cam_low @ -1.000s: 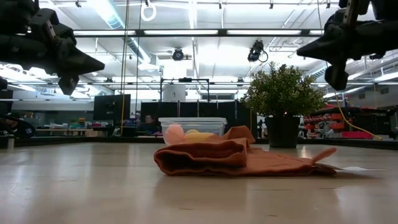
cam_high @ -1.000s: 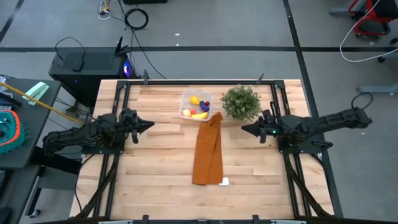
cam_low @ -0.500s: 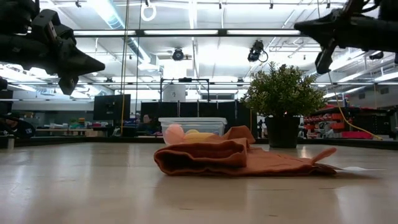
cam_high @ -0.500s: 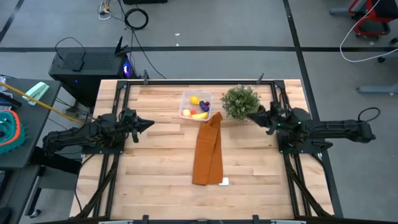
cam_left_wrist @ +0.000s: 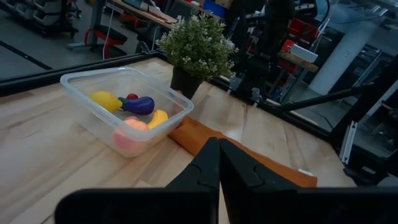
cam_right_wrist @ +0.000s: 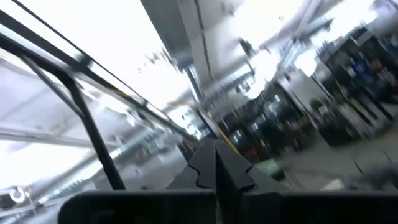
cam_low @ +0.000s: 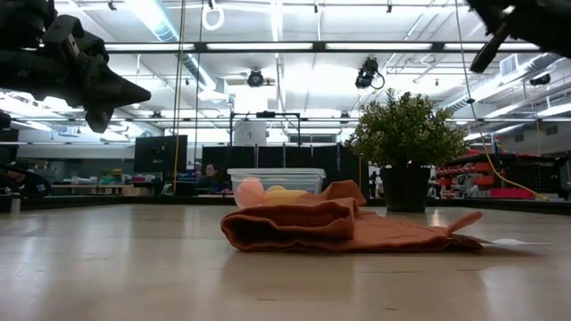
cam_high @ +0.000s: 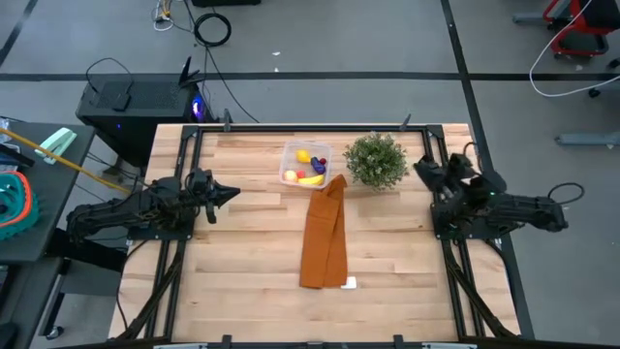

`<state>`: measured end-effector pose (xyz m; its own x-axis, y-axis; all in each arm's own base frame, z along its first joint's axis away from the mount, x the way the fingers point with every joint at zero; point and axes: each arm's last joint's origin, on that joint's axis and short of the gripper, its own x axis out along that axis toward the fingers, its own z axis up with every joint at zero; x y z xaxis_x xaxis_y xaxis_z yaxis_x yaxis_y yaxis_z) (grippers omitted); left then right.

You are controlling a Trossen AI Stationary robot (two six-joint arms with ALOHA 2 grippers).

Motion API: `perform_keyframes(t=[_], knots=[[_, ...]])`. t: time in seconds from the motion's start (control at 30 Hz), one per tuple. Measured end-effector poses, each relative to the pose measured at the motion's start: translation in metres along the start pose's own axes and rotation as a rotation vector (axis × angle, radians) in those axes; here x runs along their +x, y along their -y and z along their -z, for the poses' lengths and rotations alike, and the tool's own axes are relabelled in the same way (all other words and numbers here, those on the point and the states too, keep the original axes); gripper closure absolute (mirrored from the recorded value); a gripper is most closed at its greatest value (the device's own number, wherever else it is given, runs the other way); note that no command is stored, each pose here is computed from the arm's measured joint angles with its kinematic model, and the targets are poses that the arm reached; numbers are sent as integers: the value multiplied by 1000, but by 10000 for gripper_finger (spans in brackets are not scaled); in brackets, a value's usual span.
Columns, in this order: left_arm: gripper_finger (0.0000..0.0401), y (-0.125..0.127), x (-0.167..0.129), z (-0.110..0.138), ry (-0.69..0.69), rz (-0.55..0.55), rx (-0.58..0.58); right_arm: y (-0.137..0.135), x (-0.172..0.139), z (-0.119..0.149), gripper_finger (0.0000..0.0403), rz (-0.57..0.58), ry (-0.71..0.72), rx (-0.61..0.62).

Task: Pick and placing Produce into tupperware
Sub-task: Return to Home Position

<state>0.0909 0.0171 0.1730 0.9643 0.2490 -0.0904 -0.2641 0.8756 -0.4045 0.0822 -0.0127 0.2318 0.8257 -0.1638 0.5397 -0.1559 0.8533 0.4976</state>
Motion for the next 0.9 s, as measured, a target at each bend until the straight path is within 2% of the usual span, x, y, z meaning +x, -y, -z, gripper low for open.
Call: perform_keyframes(t=[0.1, 0.23, 0.33, 0.47, 0.6, 0.67, 0.9], knots=[[392, 0, 0, 0, 0, 0, 1, -4, -5, -6, 403, -34, 51, -27], [382, 0, 0, 0, 0, 0, 2, -5, -5, -4, 403, -75, 13, -52], [378, 0, 0, 0, 2, 0, 2, 1, -6, 8, 403, -95, -120, -25], [383, 0, 0, 0, 5, 2, 2, 12, -10, 26, 403, 12, -319, 3], [390, 0, 0, 0, 7, 3, 3, 20, -15, 37, 403, 86, -439, -15], [391, 0, 0, 0, 8, 3, 3, 23, -17, 41, 399, 103, -492, -74], [381, 0, 0, 0, 8, 4, 3, 26, -22, 53, 394, 33, -675, -141]])
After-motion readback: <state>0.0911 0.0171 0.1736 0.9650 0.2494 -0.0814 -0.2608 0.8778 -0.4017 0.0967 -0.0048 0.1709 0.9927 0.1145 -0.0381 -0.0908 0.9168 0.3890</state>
